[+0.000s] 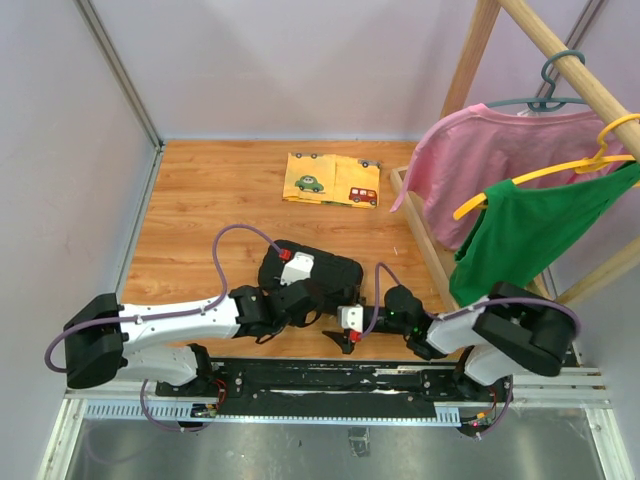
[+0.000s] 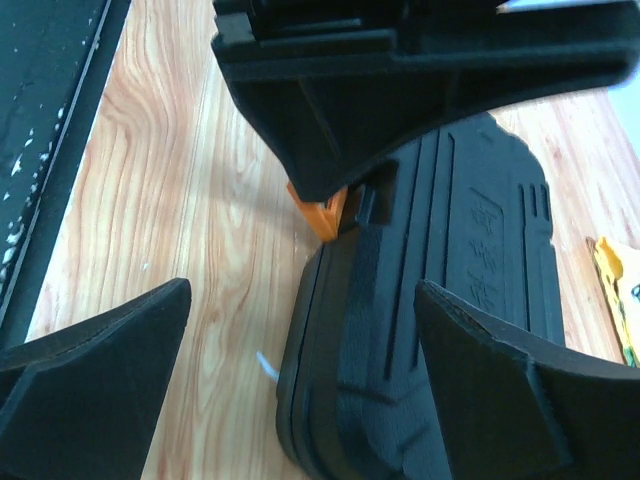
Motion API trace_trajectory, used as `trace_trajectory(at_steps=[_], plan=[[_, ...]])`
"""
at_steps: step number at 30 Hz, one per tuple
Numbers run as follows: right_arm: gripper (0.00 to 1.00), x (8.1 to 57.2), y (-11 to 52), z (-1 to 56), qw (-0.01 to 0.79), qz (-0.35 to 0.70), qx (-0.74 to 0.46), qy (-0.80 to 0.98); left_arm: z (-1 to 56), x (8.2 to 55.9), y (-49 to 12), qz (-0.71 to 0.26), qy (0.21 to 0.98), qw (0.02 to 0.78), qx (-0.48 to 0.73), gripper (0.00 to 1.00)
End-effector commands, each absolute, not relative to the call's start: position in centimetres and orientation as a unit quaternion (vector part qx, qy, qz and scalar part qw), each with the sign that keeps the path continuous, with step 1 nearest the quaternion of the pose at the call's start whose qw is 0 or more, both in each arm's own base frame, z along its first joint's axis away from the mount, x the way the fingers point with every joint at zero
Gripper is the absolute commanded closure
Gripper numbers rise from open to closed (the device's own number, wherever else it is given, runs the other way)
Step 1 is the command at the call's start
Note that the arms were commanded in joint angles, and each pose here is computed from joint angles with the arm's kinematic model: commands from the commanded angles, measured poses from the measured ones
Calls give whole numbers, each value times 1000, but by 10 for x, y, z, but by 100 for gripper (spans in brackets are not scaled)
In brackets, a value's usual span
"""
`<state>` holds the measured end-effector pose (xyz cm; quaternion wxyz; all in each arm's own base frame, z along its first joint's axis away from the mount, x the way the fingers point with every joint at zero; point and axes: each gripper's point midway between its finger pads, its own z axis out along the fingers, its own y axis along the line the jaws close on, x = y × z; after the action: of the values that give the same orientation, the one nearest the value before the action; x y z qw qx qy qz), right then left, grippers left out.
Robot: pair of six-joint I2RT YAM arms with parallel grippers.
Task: Sort the tools into containers
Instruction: Close the storage box at the center of the board.
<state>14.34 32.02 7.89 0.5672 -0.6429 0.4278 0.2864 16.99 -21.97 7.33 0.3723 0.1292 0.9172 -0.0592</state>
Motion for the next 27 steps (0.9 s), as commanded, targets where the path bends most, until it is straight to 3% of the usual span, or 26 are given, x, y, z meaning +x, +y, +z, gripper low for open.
trace_trajectory(at_steps=[1,10,27], plan=[[5,153,351,119,654,275,-607,358,88,180,-232,-68,907,400,118,59],[5,158,387,105,678,214,-624,323,90,179,-233,-77,906,401,112,59],[3,193,394,99,697,133,-605,361,90,175,-226,-87,908,398,98,59]])
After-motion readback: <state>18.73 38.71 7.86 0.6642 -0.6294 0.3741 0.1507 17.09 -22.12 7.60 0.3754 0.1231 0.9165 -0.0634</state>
